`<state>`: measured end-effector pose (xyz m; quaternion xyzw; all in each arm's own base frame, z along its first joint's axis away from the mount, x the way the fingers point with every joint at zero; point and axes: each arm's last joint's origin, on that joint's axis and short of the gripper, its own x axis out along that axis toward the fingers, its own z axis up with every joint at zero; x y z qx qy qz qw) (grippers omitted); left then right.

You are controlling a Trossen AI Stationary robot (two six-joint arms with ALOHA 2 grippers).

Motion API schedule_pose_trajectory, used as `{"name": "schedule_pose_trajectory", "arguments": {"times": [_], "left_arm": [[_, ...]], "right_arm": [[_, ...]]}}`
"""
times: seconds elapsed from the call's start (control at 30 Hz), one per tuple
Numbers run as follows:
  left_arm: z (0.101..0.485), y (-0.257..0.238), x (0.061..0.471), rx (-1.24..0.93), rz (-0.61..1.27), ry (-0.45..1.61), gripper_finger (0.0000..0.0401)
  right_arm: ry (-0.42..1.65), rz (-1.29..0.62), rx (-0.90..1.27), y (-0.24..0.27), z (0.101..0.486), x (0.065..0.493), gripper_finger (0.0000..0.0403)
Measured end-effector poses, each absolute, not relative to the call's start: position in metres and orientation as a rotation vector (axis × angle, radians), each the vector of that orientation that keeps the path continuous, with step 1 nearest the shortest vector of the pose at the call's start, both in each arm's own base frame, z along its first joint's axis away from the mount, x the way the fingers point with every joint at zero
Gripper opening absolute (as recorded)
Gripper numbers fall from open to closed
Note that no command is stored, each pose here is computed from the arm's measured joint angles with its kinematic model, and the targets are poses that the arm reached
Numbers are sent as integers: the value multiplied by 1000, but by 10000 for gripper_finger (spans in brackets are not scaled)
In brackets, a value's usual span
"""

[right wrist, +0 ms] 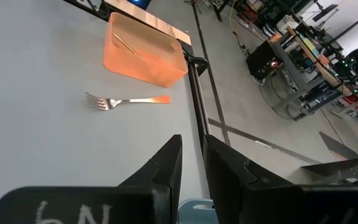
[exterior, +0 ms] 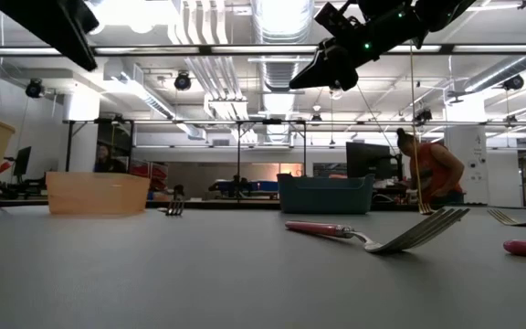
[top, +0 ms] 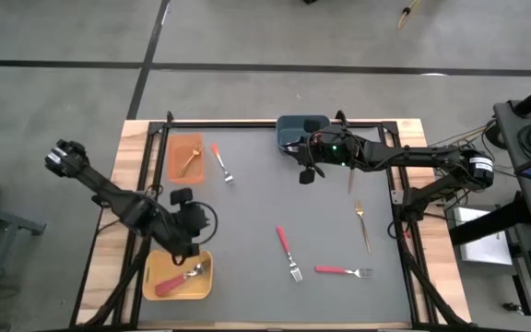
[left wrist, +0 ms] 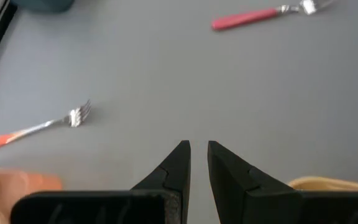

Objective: Sort silverware by color (type)
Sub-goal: Put the gold fork into the orange bin

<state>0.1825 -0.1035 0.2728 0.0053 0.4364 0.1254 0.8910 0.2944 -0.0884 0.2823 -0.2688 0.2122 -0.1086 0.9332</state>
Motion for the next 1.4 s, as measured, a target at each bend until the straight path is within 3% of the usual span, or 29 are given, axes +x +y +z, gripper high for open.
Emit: {"name": "schedule_pose_trajectory", "arguments": {"times": [0.3, 0.67, 0.87, 1.4], "left_arm": [[252, -62, 177, 86, 249, 760, 37], [253, -24, 179, 168, 304, 631, 37], [248, -14, 176, 223, 321, 635, 37], [255, -4, 169, 287, 234, 373, 37]], "right_arm": [[426, -232, -507, -88, 283, 295, 59], [449, -254, -340, -88, 278, 293, 59], [523, -278, -157, -87, 270, 289, 59], [558, -398, 278, -87, 272, 285, 59]]}}
